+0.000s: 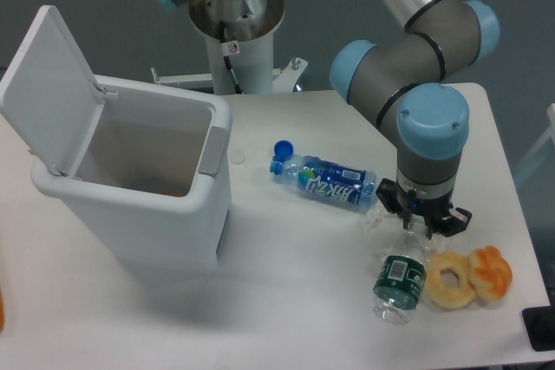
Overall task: Place the plastic bottle in the trash can
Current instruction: 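Lower the gripper onto the green-labelled plastic bottle and close it, then lift the green-labelled bottle and carry it over the open white bin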
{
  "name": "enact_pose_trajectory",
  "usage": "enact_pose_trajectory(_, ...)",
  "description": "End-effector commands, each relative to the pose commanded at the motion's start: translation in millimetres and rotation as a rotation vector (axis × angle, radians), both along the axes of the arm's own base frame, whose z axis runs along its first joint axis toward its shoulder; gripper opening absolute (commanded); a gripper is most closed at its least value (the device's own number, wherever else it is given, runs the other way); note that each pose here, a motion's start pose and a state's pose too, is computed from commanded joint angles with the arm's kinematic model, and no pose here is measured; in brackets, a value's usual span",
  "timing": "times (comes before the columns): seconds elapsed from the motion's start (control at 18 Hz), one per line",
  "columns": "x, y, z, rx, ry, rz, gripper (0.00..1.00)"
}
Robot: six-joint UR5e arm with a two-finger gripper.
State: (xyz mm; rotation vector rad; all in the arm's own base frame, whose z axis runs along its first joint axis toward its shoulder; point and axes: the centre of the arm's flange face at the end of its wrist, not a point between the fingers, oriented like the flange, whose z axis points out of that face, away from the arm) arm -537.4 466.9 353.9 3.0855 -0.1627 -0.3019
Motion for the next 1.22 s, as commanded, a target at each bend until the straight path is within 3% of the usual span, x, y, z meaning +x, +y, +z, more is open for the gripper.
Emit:
enact_pose_trajectory(0.28,6.2,-6.3,23.9,0.009,0.014,0.005,0.15)
enact_pose_trajectory(0.44,27.1,-6.7,60.4,0.045,0.008,0.001,0.13)
enact_pose_trajectory(0.61,63.7,-10.9,119.8,0.182,-0.012,-0.019,0.13)
enact_pose_trajectory(0.72,92.5,-6.0,141.2,0.256,-0.033,0.008,0.13)
enact_pose_trajectory(0.89,158.2,17.2,162.8,0.315,-0.056,-0.046,0.13)
enact_pose_trajectory(1.06,209.2,24.2,202.0,0.432,-0.090,-0.017,0.13)
enact_pose_trajectory(1.22,262.4,36.0,219.5,0.459,-0.119,-0.020,0.15)
